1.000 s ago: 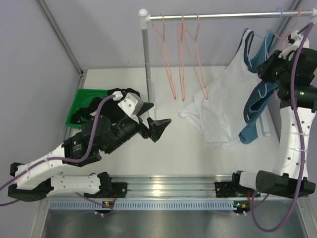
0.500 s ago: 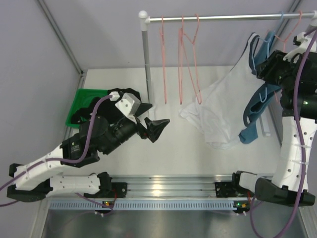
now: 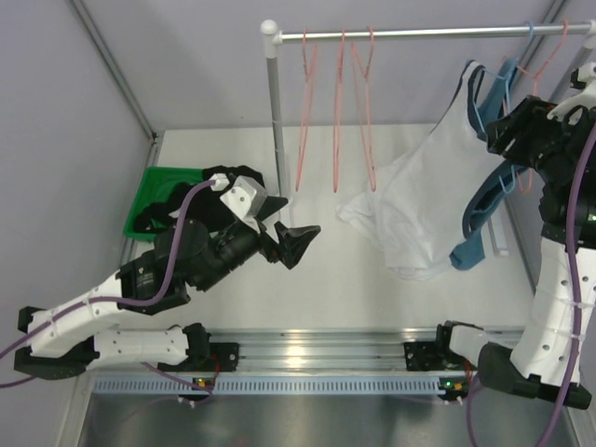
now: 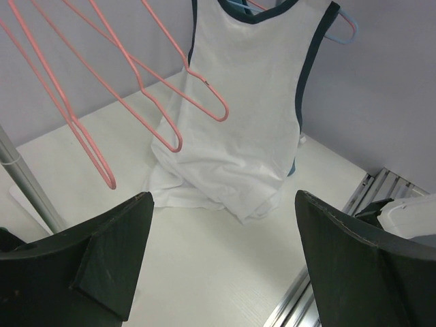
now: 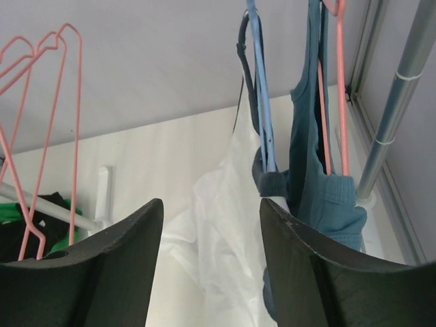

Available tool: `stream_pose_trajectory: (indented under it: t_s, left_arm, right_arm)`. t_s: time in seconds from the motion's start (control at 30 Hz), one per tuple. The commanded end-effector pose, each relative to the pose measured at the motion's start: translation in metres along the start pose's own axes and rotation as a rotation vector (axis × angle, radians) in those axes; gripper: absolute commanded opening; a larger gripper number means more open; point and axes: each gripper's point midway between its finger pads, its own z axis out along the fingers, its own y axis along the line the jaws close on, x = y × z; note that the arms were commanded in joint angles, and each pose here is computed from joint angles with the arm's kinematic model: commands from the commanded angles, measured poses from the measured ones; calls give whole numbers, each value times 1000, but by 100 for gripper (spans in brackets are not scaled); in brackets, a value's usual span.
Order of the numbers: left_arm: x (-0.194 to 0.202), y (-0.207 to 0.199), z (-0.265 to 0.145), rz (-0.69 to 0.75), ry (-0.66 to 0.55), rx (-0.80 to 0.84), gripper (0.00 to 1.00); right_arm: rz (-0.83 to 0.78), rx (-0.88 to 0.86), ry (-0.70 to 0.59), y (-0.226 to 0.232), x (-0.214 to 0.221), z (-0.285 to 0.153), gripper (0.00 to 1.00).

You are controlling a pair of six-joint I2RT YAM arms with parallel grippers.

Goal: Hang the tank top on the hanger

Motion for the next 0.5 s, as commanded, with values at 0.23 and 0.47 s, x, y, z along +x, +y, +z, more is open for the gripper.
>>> stream_pose_trajectory:
  t_s: [0.23, 0.47]
  left_arm:
    - [2, 9, -4, -40, -8, -49, 90]
    - [22, 16, -3, -71, 25, -94, 90]
  right_arm:
    - [44, -242, 27, 55, 17, -33, 56]
    - [7, -290, 131, 96, 81, -32, 55]
